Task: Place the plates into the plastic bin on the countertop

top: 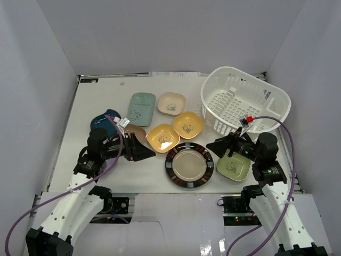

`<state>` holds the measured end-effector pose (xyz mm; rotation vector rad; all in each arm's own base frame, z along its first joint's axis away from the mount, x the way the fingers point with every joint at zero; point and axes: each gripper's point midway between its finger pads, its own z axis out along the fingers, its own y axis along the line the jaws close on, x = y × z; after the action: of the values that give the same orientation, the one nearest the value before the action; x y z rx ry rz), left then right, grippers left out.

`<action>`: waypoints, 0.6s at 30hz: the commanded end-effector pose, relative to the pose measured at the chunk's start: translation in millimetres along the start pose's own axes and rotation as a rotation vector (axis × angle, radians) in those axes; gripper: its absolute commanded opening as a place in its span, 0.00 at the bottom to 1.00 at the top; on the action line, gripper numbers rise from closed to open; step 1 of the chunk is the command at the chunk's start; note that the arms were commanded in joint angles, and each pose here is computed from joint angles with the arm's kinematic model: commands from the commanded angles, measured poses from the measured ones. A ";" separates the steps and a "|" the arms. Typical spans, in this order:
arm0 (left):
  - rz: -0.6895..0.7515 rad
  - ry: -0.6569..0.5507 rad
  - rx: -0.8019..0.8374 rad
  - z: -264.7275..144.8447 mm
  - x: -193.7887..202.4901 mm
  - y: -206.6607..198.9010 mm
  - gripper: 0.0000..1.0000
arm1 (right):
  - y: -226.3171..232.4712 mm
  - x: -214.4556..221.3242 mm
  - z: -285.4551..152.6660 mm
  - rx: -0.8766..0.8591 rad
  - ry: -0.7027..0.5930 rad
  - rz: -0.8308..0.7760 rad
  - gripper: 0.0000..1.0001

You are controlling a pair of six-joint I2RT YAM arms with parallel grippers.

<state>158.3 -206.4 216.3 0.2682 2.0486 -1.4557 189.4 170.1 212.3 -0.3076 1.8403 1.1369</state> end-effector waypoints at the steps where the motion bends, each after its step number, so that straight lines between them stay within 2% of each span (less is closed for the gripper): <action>1: -0.083 0.039 0.001 -2.4 15.8 1.6 0.98 | 13.3 -5.8 -1.2 -0.058 -0.027 -0.025 0.85; 3: -0.166 0.072 -0.007 -0.2 27.0 9.1 0.98 | 13.1 -5.2 -2.0 -0.055 -0.031 -0.027 0.85; 8: -0.218 0.071 -0.045 4.4 37.4 22.4 0.98 | 8.8 5.3 -1.3 -0.052 -0.011 0.000 0.83; 9: -0.237 0.075 -0.063 6.4 41.7 27.6 0.96 | 7.9 6.7 -1.2 -0.050 -0.010 0.005 0.83; 10: -0.264 0.087 -0.095 11.3 47.8 33.3 0.88 | 7.6 7.8 -1.2 -0.050 -0.010 0.007 0.83; 13: -0.301 0.143 -0.154 22.2 73.3 42.6 0.83 | 4.1 13.3 -0.9 -0.041 0.003 0.019 0.83; 18: -0.322 0.136 -0.330 35.6 93.1 74.6 0.77 | -1.8 24.6 -1.2 -0.029 0.021 0.025 0.83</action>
<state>117.2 -229.4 113.8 0.0227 2.4823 -1.4182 180.7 171.9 193.2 -0.2897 1.8633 1.1707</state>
